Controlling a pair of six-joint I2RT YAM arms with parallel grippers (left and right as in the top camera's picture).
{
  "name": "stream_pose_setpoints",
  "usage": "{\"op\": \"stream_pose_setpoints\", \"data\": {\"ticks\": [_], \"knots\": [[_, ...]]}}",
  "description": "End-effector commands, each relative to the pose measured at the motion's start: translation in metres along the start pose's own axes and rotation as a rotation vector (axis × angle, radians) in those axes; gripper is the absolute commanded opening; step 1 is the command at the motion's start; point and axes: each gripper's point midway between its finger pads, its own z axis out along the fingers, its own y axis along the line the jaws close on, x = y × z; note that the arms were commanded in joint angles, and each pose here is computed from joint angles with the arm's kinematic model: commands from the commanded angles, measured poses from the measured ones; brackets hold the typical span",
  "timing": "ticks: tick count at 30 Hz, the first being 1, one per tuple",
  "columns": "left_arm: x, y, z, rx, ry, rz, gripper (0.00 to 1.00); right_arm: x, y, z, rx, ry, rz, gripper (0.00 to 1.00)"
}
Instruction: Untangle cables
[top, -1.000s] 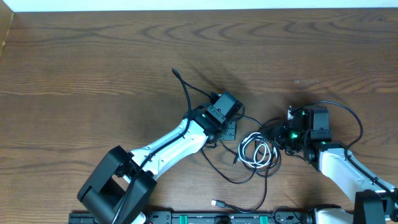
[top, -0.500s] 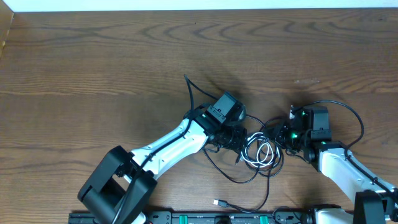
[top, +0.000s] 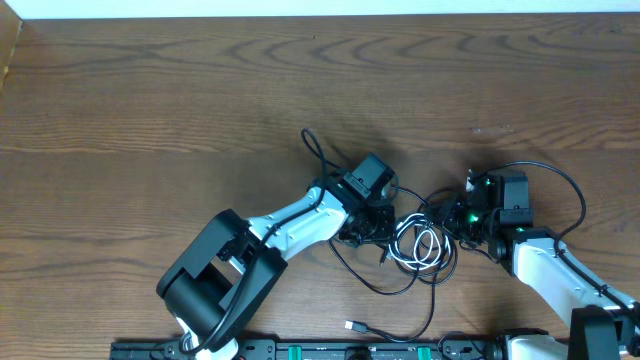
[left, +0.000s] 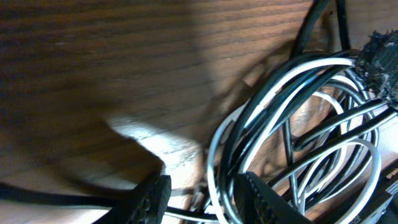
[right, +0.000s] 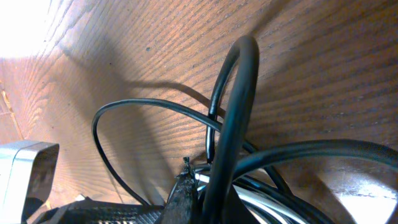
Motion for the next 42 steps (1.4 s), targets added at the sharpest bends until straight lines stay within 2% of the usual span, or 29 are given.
{"op": "stream_pose_setpoints", "data": {"ticks": [1, 4, 5, 9, 10, 11, 17, 22, 24, 26, 29, 32, 37, 42], "knots": [[0.013, -0.003, 0.014, 0.012, 0.052, -0.015, 0.41, -0.007, -0.004, -0.002, 0.029, -0.034, -0.025, 0.01], [0.019, -0.016, 0.017, 0.053, 0.065, 0.018, 0.39, -0.006, -0.005, -0.002, 0.03, -0.034, -0.024, 0.01], [0.019, -0.014, 0.018, 0.037, 0.056, 0.015, 0.32, -0.006, -0.005, -0.002, 0.03, -0.034, -0.024, 0.01], [0.019, 0.01, 0.02, -0.115, 0.001, -0.095, 0.2, -0.006, -0.005, -0.002, 0.031, -0.033, -0.024, 0.01], [0.019, 0.015, 0.019, -0.138, -0.004, -0.117, 0.11, -0.006, -0.005, -0.002, 0.031, -0.033, -0.024, 0.01], [0.02, 0.019, 0.019, -0.16, -0.008, -0.143, 0.08, -0.006, -0.005, -0.002, 0.031, -0.033, -0.023, 0.01], [0.011, 0.038, 0.008, -0.21, -0.031, -0.214, 0.08, -0.006, -0.005, -0.002, 0.03, -0.033, -0.024, 0.01], [-0.024, 0.074, -0.028, -0.279, -0.149, -0.291, 0.08, -0.007, -0.004, -0.002, 0.029, -0.035, -0.089, 0.01], [-0.04, 0.08, -0.041, -0.26, -0.187, -0.279, 0.07, -0.007, -0.004, -0.002, 0.029, -0.034, -0.098, 0.01], [-0.049, 0.08, -0.049, -0.226, -0.197, -0.21, 0.07, -0.007, -0.002, -0.002, 0.022, -0.036, -0.118, 0.01], [-0.054, 0.069, -0.054, -0.149, -0.162, 0.018, 0.07, -0.003, 0.016, -0.002, -0.076, -0.009, -0.284, 0.05], [-0.049, 0.062, -0.053, -0.111, -0.122, 0.216, 0.08, 0.0, 0.042, -0.006, -0.211, -0.003, -0.444, 0.18], [-0.051, 0.061, -0.055, -0.122, -0.12, 0.437, 0.07, -0.004, 0.09, -0.022, -0.446, -0.054, -0.605, 0.39], [-0.054, 0.052, -0.066, -0.127, -0.146, 0.638, 0.07, -0.001, 0.122, -0.04, -0.611, -0.083, -0.732, 0.42]]}}
